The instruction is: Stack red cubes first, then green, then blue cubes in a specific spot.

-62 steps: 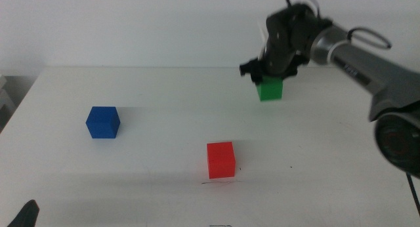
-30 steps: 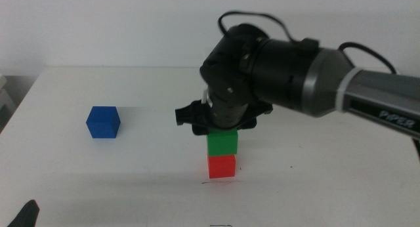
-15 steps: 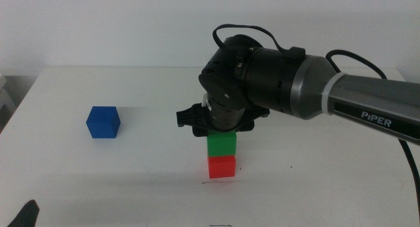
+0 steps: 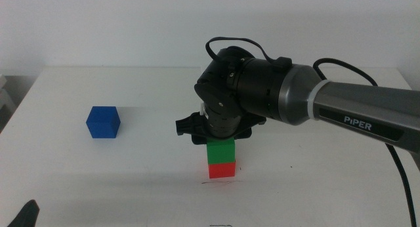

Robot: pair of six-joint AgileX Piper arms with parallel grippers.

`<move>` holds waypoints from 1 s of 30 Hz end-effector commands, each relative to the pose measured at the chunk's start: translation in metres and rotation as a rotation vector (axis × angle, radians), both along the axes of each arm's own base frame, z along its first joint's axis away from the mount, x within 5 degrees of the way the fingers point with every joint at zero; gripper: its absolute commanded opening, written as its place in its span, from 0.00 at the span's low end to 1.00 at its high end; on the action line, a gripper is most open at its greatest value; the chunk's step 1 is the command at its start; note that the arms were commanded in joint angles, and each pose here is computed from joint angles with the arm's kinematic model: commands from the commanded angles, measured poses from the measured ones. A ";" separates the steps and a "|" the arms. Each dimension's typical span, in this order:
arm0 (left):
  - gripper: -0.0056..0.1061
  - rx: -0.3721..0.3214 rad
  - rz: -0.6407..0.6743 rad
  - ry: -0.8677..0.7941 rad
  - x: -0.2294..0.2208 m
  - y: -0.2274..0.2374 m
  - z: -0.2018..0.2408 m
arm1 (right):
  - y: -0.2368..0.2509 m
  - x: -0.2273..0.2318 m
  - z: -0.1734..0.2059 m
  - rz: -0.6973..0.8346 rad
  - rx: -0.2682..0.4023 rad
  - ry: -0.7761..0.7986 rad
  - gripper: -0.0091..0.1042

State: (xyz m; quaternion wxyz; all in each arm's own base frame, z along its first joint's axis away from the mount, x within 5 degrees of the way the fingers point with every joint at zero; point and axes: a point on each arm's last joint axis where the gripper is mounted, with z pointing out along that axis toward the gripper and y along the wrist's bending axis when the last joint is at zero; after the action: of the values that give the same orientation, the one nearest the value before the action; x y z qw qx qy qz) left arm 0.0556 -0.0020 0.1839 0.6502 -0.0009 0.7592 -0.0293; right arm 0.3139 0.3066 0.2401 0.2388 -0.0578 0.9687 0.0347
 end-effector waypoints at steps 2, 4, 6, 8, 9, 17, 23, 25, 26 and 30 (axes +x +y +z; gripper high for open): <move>0.89 -0.019 -0.007 -0.101 -0.001 -0.001 0.009 | -0.007 0.003 0.031 0.006 0.043 -0.089 0.07; 0.89 -0.019 -0.007 -0.101 -0.001 -0.001 0.009 | -0.007 0.003 0.031 0.006 0.042 -0.088 0.07; 0.89 -0.019 -0.007 -0.101 -0.001 -0.001 0.009 | -0.006 0.003 0.030 0.002 0.043 -0.086 0.11; 0.89 -0.019 -0.007 -0.101 -0.001 -0.001 0.009 | -0.006 0.003 0.031 0.004 0.048 -0.091 0.60; 0.89 -0.019 -0.007 -0.101 -0.001 -0.001 0.009 | -0.006 0.004 0.031 0.003 0.048 -0.091 0.65; 0.89 -0.019 -0.007 -0.101 -0.001 -0.001 0.009 | -0.018 -0.001 0.052 -0.006 0.063 -0.096 0.90; 0.89 -0.019 -0.007 -0.101 -0.001 -0.001 0.009 | -0.055 -0.043 0.119 0.196 0.115 -0.146 0.90; 0.89 -0.019 -0.007 -0.101 -0.001 -0.001 0.009 | -0.075 -0.069 0.136 0.314 0.135 -0.191 0.90; 0.89 -0.019 -0.007 -0.101 -0.001 -0.001 0.009 | -0.086 -0.083 0.142 0.372 0.146 -0.218 0.90; 0.89 -0.019 -0.007 -0.101 -0.001 -0.001 0.009 | -0.145 -0.163 0.158 0.680 0.220 -0.398 0.90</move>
State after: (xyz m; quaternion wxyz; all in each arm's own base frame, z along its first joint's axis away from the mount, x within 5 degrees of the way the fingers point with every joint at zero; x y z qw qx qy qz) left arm 0.0556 -0.0020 0.1839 0.6502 -0.0009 0.7592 -0.0293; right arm 0.1632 0.1729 0.3804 0.3419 -0.3345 0.8597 0.1796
